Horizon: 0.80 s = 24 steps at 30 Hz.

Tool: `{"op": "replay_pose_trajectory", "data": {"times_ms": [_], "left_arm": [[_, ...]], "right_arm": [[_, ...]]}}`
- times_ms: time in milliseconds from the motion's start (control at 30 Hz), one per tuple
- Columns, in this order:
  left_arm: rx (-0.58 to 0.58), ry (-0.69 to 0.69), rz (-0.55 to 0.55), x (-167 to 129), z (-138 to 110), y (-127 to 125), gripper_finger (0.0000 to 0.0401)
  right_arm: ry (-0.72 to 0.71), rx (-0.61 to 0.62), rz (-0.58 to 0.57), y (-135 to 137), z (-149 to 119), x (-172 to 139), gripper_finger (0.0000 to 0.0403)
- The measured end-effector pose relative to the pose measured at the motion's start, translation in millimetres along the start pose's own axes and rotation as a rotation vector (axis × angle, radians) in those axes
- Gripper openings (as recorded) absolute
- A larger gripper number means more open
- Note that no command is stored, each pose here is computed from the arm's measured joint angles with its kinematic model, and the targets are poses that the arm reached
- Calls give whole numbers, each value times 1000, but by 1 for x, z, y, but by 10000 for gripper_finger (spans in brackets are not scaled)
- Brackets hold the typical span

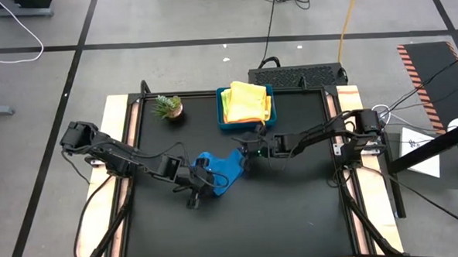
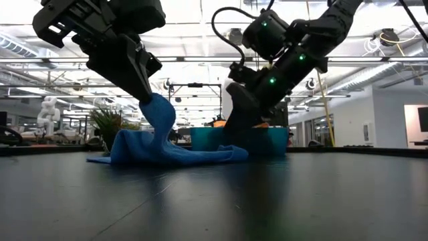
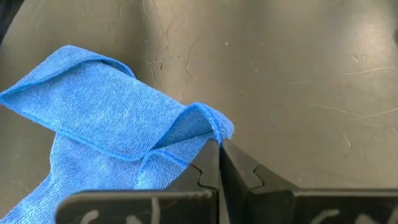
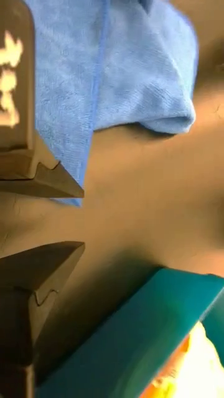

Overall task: Fold microfiber towels
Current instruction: Fold the blue microfiber cloth

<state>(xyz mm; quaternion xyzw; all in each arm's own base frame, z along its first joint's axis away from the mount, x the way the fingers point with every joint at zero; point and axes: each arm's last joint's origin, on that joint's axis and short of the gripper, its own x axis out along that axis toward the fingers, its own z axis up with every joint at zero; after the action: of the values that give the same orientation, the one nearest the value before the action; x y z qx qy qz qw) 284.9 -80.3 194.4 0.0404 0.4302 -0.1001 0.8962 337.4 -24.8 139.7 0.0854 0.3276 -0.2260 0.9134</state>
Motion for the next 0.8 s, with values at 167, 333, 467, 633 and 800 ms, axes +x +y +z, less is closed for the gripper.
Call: {"op": "replay_pose_trajectory", "data": {"times_ms": [167,333,467,633,800], "left_arm": [[4,-1,0,0,0,0,15],[13,-10,0,0,1,0,7],[25,-9,0,0,1,0,8],[30,-9,0,0,1,0,19],[46,-9,0,0,1,0,5]], "right_arm": [[31,71,41,0,-5,6,117],[60,118,102,0,-11,16,117],[60,126,129,2,-13,20,117],[58,134,126,1,-13,21,117],[71,140,108,-4,-14,24,117]]}}
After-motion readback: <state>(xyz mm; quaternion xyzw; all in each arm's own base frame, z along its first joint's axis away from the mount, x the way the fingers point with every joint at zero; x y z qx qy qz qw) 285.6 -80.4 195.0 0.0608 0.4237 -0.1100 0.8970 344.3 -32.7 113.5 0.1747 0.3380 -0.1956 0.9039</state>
